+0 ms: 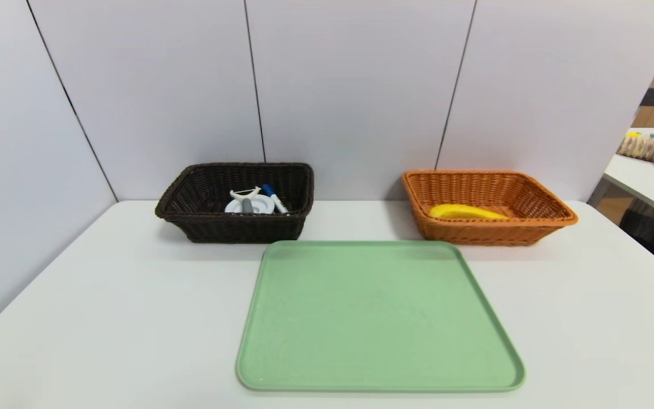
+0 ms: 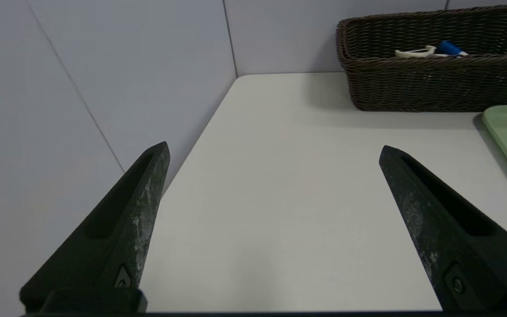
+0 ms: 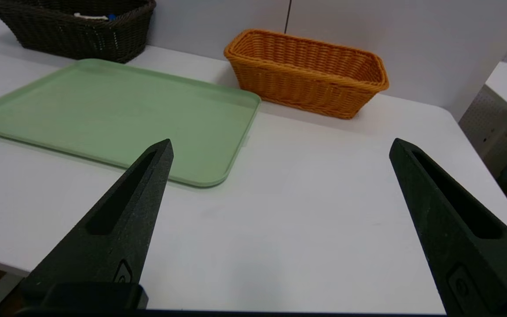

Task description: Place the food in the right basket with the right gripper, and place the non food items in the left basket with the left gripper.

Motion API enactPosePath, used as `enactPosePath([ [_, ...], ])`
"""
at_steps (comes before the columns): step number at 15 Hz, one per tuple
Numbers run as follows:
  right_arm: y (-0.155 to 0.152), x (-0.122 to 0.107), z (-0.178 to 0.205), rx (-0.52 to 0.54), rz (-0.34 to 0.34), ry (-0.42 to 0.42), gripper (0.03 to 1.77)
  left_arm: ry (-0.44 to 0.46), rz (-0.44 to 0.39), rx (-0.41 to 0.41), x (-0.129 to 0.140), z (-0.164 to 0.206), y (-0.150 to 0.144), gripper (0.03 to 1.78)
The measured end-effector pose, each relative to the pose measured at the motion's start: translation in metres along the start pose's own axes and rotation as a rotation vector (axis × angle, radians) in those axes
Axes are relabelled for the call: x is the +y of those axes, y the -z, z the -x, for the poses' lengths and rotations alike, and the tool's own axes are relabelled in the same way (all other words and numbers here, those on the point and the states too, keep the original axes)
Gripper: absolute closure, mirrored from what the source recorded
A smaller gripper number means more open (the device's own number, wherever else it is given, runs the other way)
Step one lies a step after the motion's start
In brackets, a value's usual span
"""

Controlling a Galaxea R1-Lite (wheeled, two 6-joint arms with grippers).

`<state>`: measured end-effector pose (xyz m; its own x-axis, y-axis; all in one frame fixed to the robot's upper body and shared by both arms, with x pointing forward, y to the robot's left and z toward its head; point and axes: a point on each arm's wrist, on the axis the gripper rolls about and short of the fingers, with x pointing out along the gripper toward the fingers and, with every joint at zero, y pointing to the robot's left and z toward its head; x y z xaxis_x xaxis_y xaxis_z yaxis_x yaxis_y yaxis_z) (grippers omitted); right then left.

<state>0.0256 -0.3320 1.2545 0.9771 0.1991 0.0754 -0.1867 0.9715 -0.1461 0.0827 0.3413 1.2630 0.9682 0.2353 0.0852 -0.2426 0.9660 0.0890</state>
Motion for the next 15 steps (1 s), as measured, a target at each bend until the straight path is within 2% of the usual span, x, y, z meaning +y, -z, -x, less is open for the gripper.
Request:
enactPosePath([
  [3,0.007,0.0,-0.005,-0.01,-0.002,0.004,0.1,-0.149,-0.002,0.022,0.003,0.0,0.003,0.12],
  [6,0.011,0.0,-0.006,0.007,-0.008,0.001,0.1,-0.303,0.026,-0.015,0.006,0.0,0.001,0.12],
  [10,0.013,0.0,-0.007,0.016,-0.025,-0.002,0.1,-0.412,0.015,-0.028,0.008,0.007,0.005,0.12],
  [12,0.012,0.0,-0.007,0.009,-0.035,0.0,0.1,-0.378,-0.011,-0.029,0.007,0.013,0.011,0.12],
  [15,0.009,0.0,-0.006,-0.004,-0.041,0.01,0.1,-0.161,-0.044,-0.063,0.004,0.021,0.017,0.12],
])
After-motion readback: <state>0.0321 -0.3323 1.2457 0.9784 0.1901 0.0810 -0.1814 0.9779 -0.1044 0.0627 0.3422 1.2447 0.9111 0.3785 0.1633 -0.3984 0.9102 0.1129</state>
